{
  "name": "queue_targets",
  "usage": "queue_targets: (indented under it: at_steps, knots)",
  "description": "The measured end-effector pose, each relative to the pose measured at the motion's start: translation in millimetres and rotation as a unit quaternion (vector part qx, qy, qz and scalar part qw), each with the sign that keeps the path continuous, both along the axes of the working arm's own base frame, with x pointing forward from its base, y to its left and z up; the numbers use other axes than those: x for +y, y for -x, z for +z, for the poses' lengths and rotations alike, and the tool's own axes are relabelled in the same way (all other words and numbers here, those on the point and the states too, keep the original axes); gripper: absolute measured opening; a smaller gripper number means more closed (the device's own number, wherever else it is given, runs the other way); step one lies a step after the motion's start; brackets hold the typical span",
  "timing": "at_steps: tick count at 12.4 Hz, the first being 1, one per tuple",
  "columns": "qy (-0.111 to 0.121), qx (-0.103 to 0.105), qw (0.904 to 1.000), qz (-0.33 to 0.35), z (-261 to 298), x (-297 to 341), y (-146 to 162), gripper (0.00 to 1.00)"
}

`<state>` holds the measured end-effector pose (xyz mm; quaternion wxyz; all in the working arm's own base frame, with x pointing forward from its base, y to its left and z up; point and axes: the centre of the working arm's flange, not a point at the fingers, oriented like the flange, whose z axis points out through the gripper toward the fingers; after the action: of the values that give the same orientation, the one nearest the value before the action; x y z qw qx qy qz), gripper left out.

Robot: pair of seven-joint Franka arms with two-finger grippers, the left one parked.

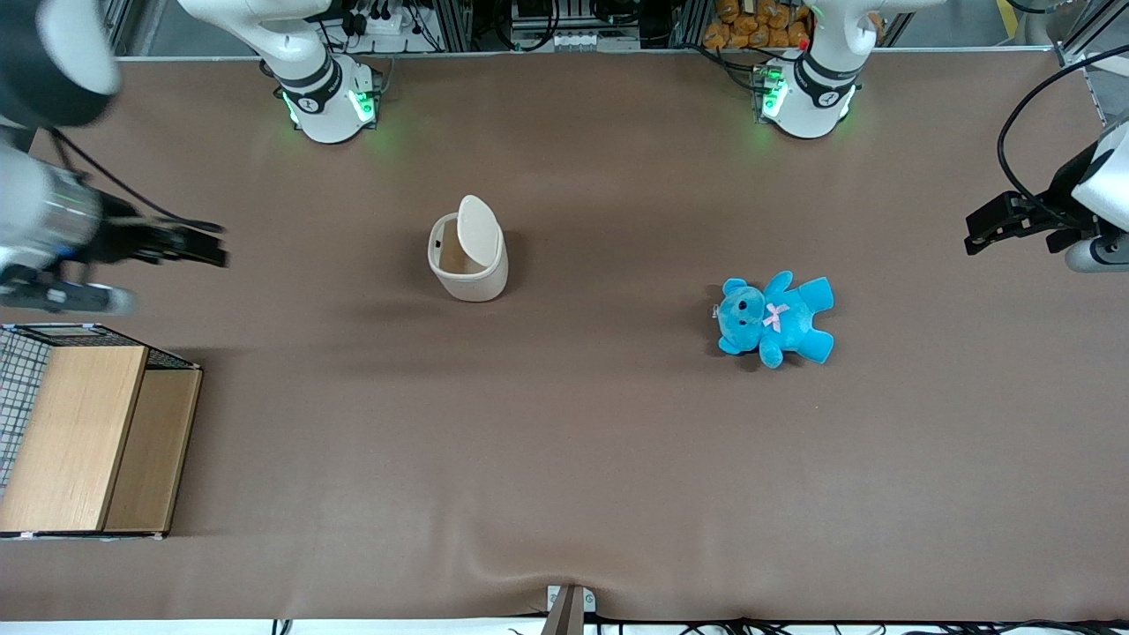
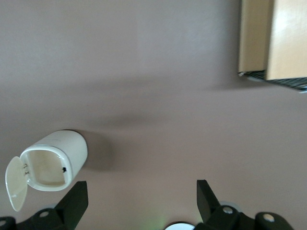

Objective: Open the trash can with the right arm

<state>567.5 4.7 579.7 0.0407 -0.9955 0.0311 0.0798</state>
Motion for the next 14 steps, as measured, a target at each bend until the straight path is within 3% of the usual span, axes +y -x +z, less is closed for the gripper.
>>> queue_targets:
  at_steps: [3, 8, 14]
  knots:
    - [0.002, -0.032, 0.9994, -0.013, 40.9, -25.6, 15.0, 1.00]
    - [0.012, -0.033, 0.9991, -0.022, 88.3, -40.4, 32.4, 1.00]
    - [0.026, -0.034, 0.9988, -0.025, 93.2, -44.1, 33.9, 1.00]
